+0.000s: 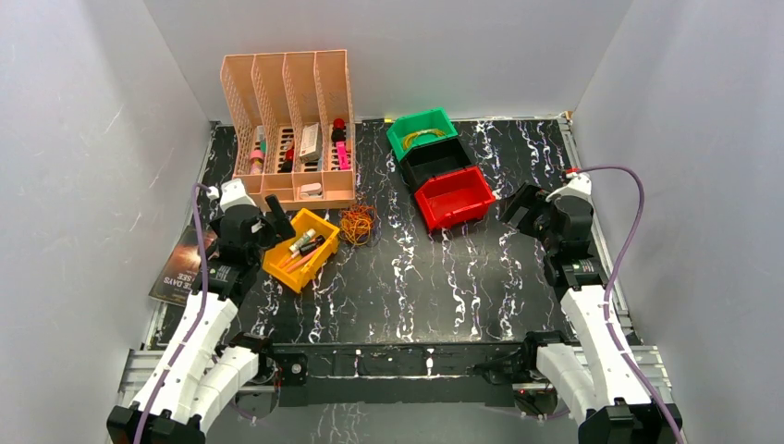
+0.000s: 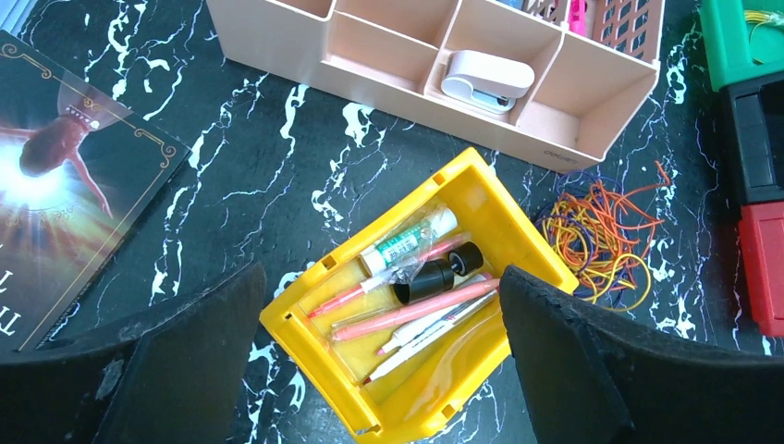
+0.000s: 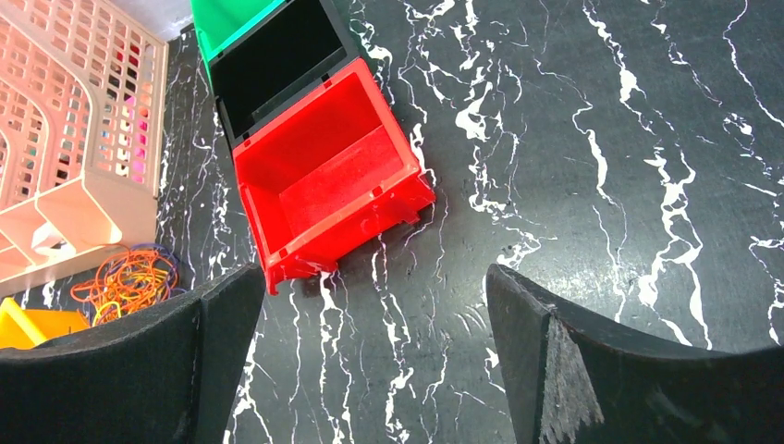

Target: Untangle the cables

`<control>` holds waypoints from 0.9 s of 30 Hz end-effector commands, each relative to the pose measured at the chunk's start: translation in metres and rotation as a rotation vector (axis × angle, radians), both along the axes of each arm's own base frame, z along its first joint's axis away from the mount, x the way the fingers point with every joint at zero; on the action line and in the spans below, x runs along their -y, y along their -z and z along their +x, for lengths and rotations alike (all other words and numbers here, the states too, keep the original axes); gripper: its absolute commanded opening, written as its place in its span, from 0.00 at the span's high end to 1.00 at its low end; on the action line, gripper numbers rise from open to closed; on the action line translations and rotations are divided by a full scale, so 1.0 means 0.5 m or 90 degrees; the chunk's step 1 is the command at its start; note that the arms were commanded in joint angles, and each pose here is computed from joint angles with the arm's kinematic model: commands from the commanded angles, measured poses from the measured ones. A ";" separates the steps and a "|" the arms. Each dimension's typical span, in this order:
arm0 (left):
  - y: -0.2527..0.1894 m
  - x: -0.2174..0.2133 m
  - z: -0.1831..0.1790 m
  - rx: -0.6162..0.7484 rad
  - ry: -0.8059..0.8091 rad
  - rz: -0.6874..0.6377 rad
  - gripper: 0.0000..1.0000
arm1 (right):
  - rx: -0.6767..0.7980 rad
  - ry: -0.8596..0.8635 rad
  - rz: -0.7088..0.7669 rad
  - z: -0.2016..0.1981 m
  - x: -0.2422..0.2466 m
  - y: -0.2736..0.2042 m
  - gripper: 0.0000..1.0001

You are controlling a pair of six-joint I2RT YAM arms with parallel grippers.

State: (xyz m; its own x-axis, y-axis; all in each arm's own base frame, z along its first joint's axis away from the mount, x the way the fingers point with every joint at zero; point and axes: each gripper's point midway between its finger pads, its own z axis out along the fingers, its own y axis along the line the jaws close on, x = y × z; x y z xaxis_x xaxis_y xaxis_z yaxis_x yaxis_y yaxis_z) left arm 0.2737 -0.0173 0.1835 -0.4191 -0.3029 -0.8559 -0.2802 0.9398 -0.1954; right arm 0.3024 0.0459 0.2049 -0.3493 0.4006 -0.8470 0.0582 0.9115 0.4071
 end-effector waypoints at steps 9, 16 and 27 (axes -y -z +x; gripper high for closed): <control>-0.052 -0.018 0.013 0.044 -0.024 0.000 0.02 | 0.063 0.096 0.041 0.020 0.038 -0.089 0.02; -0.042 -0.020 0.021 0.034 -0.023 -0.019 0.02 | 0.071 -0.006 0.077 0.015 -0.021 -0.108 0.02; -0.023 -0.034 0.029 0.008 -0.037 -0.044 0.02 | 0.044 -0.129 0.095 0.052 -0.090 -0.122 0.02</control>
